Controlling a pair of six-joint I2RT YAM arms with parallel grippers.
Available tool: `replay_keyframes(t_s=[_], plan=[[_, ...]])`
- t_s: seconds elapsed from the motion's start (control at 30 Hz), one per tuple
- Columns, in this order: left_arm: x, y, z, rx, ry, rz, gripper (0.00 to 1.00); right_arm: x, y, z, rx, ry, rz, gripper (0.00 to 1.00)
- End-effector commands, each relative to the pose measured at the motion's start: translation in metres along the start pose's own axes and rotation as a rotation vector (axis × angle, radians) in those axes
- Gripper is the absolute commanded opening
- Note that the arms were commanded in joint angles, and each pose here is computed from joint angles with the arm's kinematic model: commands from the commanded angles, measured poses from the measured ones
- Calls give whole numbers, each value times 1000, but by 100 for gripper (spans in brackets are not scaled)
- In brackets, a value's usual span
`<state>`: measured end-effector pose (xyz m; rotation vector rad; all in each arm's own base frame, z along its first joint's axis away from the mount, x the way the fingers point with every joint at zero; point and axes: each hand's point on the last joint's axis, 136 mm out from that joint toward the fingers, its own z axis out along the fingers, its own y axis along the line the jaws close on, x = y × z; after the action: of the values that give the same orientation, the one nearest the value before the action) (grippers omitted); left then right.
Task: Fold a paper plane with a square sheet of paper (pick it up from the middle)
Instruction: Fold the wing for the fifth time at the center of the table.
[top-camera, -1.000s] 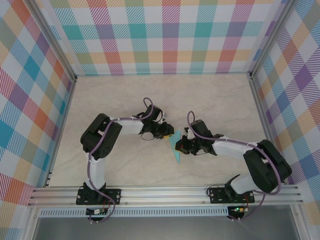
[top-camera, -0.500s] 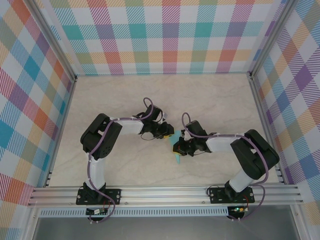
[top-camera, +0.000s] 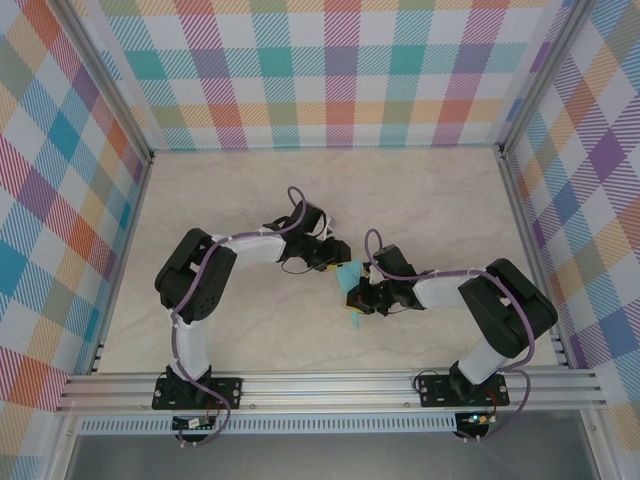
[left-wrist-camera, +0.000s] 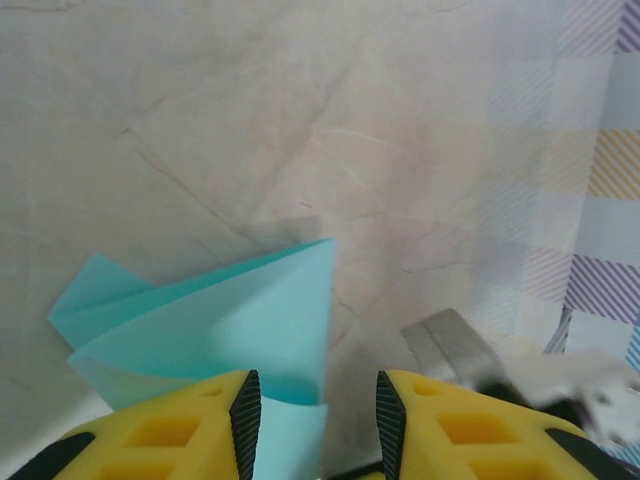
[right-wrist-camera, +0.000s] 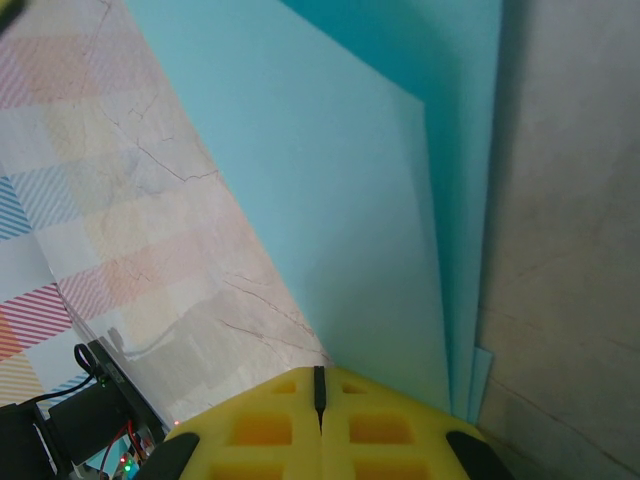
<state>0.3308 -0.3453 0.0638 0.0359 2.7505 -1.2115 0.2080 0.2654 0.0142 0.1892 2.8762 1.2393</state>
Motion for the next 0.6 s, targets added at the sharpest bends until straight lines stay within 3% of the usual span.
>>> replay_keyframes(t_s=[0.0,0.3,0.57], plan=[[-3,-24,-24,46,-38,45,39,17,-37,7,116,44,62,0],[29,-18,-3,76,33,25,37,16,-38,7,118,40,69,0],[22,5,17,15,20,20,34,21,-43,6,127,52,73,0]])
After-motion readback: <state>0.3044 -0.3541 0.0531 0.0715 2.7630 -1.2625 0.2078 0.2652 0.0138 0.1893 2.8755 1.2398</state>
